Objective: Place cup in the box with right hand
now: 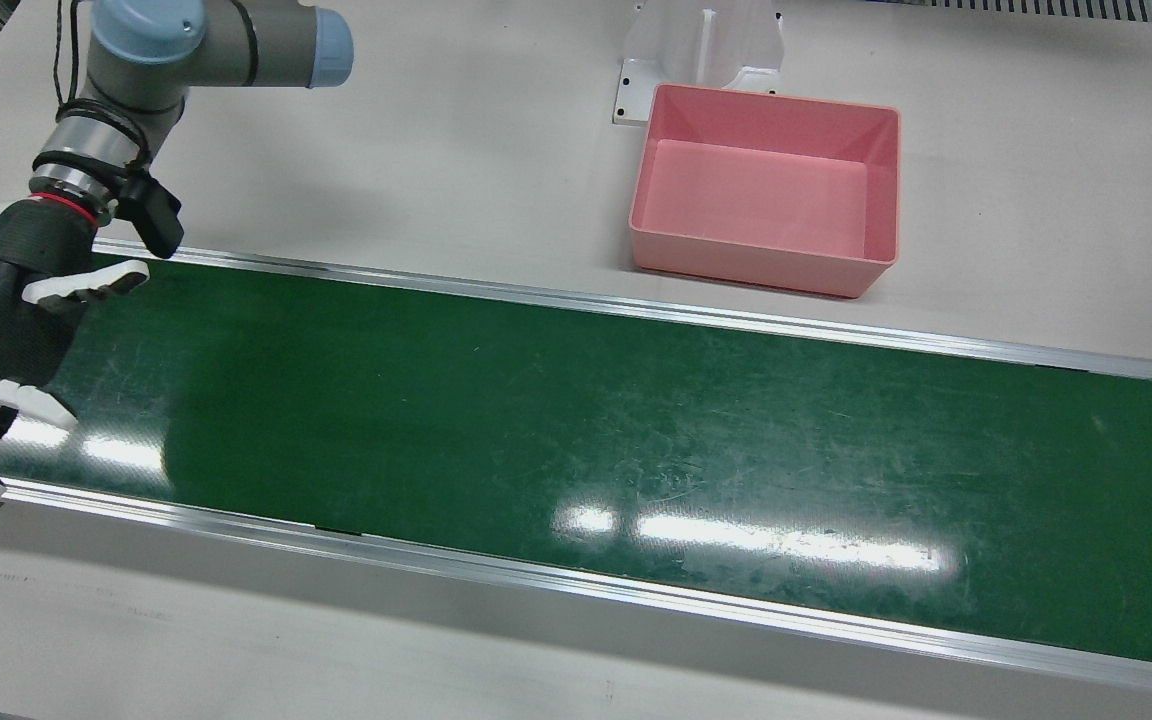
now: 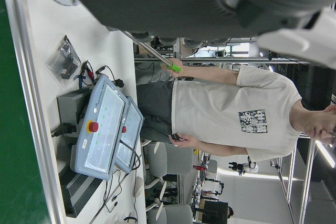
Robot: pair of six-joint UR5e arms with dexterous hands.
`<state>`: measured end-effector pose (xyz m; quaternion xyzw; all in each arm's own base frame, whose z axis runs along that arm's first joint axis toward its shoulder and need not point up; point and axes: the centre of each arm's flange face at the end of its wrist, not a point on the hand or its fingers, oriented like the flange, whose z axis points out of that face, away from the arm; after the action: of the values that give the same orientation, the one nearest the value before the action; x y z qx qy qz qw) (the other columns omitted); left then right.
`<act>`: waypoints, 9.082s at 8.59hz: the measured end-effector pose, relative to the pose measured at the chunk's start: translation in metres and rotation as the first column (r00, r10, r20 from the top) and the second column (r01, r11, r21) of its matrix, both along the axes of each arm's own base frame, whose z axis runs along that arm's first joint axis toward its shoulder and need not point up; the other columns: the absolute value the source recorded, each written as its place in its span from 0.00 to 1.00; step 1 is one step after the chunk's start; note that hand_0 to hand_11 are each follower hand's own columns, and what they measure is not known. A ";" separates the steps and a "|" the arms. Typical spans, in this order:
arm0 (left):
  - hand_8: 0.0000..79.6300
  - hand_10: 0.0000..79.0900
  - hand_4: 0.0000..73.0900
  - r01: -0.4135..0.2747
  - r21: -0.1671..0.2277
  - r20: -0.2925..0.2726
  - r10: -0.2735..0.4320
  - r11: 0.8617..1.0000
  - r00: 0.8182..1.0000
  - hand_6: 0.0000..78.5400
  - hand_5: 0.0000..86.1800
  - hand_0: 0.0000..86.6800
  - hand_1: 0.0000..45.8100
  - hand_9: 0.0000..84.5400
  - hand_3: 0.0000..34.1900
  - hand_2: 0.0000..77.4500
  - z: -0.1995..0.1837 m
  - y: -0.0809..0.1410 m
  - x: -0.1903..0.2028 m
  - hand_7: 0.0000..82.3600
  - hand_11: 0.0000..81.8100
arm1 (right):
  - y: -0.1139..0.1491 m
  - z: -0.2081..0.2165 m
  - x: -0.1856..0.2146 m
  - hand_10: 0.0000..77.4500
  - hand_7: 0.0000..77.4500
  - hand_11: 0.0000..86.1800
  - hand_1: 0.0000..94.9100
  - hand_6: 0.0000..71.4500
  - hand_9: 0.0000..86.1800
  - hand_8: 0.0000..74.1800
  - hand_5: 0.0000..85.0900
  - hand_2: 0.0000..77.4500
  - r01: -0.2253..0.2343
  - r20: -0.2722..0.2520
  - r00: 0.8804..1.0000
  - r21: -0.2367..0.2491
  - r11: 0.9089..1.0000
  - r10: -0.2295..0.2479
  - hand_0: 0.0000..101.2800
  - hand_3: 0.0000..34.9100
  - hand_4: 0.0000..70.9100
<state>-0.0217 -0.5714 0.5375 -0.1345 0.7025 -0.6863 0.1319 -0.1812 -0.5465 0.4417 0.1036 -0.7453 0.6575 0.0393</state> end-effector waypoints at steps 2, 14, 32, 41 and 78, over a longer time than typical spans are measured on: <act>0.00 0.00 0.00 0.000 0.000 0.000 0.000 1.000 1.000 0.00 0.00 0.00 0.01 0.01 0.00 0.01 0.000 0.000 0.000 0.00 0.00 | 0.026 -0.033 -0.047 0.07 0.53 0.08 0.03 0.09 0.18 0.13 0.03 0.01 -0.041 0.002 0.999 0.008 0.999 0.041 0.47 0.00 0.73; 0.00 0.00 0.00 0.000 0.000 0.000 0.000 1.000 1.000 0.00 0.00 0.00 0.01 0.01 0.00 0.01 0.000 0.000 0.000 0.00 0.00 | 0.025 -0.050 -0.133 0.02 0.68 0.02 0.01 0.13 0.18 0.06 0.01 0.20 -0.086 -0.077 0.994 -0.029 0.996 0.084 0.36 0.00 0.73; 0.00 0.00 0.00 0.000 0.000 0.000 0.000 1.000 1.000 0.00 0.00 0.00 0.01 0.01 0.00 0.01 0.000 0.000 0.000 0.00 0.00 | 0.020 -0.071 -0.144 0.01 0.59 0.01 0.05 0.11 0.20 0.07 0.01 0.23 -0.027 -0.060 0.998 -0.002 1.000 0.026 0.38 0.25 0.72; 0.00 0.00 0.00 0.001 0.000 0.000 -0.001 1.000 1.000 0.00 0.00 0.00 0.01 0.01 0.00 0.01 0.000 0.000 0.000 0.00 0.00 | 0.032 -0.005 -0.050 0.01 0.56 0.01 0.11 0.11 0.18 0.05 0.01 0.27 -0.051 -0.098 0.994 -0.044 0.998 0.046 0.41 0.00 0.72; 0.00 0.00 0.00 0.000 0.000 0.000 0.000 1.000 1.000 0.00 0.00 0.00 0.01 0.01 0.00 0.01 0.000 0.000 0.000 0.00 0.00 | 0.033 0.117 0.040 0.09 0.61 0.11 0.01 0.15 0.18 0.09 0.01 0.01 -0.030 -0.162 0.987 -0.067 0.997 0.019 0.44 0.00 0.73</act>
<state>-0.0216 -0.5714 0.5378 -0.1346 0.7024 -0.6863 0.1320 -0.1414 -0.5134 0.5584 0.1641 -0.7150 0.6729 0.0950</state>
